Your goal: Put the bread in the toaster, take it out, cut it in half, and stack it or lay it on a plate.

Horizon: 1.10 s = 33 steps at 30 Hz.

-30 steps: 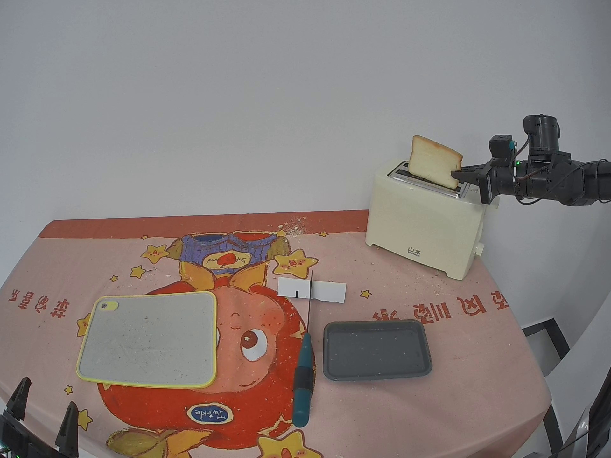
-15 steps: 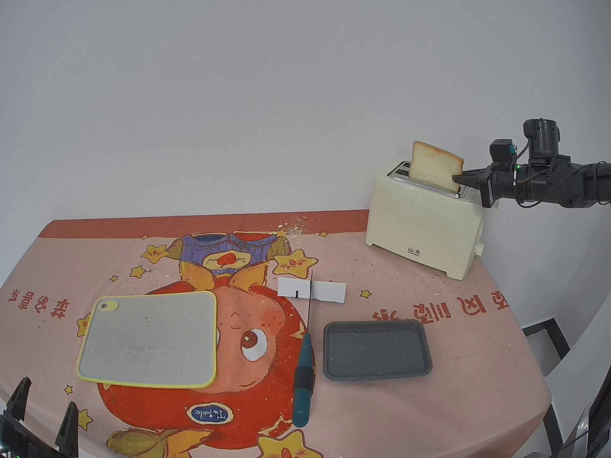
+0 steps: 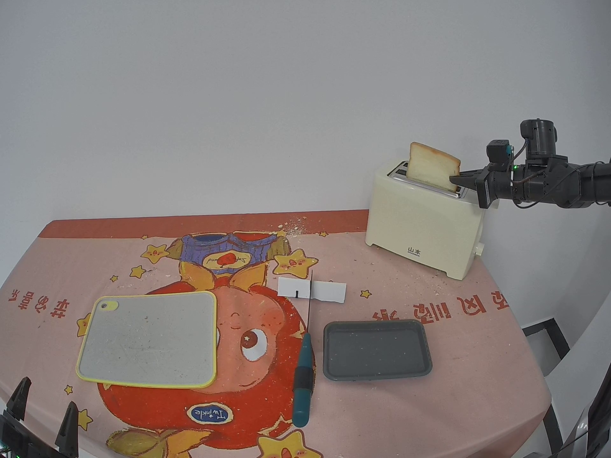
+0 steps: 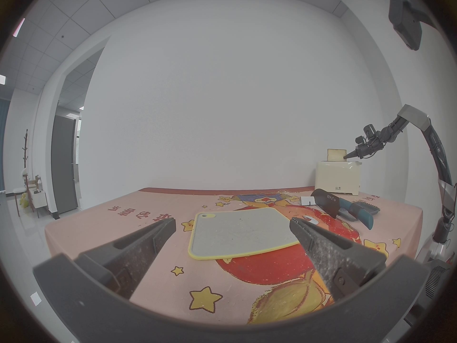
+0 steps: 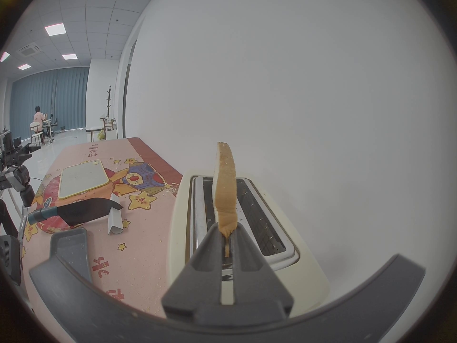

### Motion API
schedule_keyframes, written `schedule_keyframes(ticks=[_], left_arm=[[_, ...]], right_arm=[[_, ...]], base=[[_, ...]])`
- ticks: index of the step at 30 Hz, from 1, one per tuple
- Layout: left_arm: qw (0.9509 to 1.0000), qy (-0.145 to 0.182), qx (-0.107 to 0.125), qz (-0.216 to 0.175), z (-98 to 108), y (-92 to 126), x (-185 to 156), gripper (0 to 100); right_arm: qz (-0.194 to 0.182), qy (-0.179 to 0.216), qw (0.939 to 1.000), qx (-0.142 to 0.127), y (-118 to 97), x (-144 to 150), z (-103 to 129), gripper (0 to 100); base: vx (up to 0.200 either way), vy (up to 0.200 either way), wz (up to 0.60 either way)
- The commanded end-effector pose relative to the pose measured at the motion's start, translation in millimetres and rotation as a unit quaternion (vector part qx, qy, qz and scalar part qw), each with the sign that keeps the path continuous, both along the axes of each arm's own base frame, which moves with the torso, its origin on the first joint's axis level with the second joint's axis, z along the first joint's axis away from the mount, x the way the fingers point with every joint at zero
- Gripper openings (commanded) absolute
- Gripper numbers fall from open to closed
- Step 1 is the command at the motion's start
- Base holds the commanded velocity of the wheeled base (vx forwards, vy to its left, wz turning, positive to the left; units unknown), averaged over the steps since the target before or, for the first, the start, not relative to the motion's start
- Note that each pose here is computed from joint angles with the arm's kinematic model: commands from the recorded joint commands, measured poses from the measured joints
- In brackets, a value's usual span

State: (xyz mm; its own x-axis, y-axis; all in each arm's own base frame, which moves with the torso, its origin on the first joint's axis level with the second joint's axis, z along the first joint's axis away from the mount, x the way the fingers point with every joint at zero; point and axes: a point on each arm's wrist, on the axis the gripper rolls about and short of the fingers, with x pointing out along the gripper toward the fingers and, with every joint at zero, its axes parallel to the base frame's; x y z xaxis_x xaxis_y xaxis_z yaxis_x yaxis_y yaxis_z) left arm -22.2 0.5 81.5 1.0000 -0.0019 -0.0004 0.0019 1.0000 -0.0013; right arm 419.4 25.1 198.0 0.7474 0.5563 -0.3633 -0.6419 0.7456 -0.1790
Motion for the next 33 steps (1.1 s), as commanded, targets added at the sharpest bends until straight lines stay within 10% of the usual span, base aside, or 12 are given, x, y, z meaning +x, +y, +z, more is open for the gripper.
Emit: schedule_keyframes(ticks=[1, 22, 23, 33], left_arm=[[1.0000, 0.009, 0.000, 0.000, -4.9, 0.0, 1.3, 100], [1.0000, 0.009, 0.000, 0.000, -4.9, 0.0, 1.3, 100], [1.0000, 0.009, 0.000, 0.000, -4.9, 0.0, 1.3, 100], [1.0000, 0.009, 0.000, 0.000, -4.9, 0.0, 1.3, 100]], right_arm=[[0.001, 0.000, 1.0000, 0.000, 1.0, -0.3, 0.2, 0], [0.004, 0.006, 1.0000, -0.002, 7.2, -1.8, -2.5, 0], [0.002, 0.007, 1.0000, -0.003, 7.1, -1.9, -2.9, 100], [-0.002, 0.009, 1.0000, -0.001, 5.7, -3.1, -2.9, 100]], base=[[0.000, 0.000, 0.00], [0.000, 0.000, 0.00], [0.000, 0.000, 0.00], [0.000, 0.000, 0.00]])
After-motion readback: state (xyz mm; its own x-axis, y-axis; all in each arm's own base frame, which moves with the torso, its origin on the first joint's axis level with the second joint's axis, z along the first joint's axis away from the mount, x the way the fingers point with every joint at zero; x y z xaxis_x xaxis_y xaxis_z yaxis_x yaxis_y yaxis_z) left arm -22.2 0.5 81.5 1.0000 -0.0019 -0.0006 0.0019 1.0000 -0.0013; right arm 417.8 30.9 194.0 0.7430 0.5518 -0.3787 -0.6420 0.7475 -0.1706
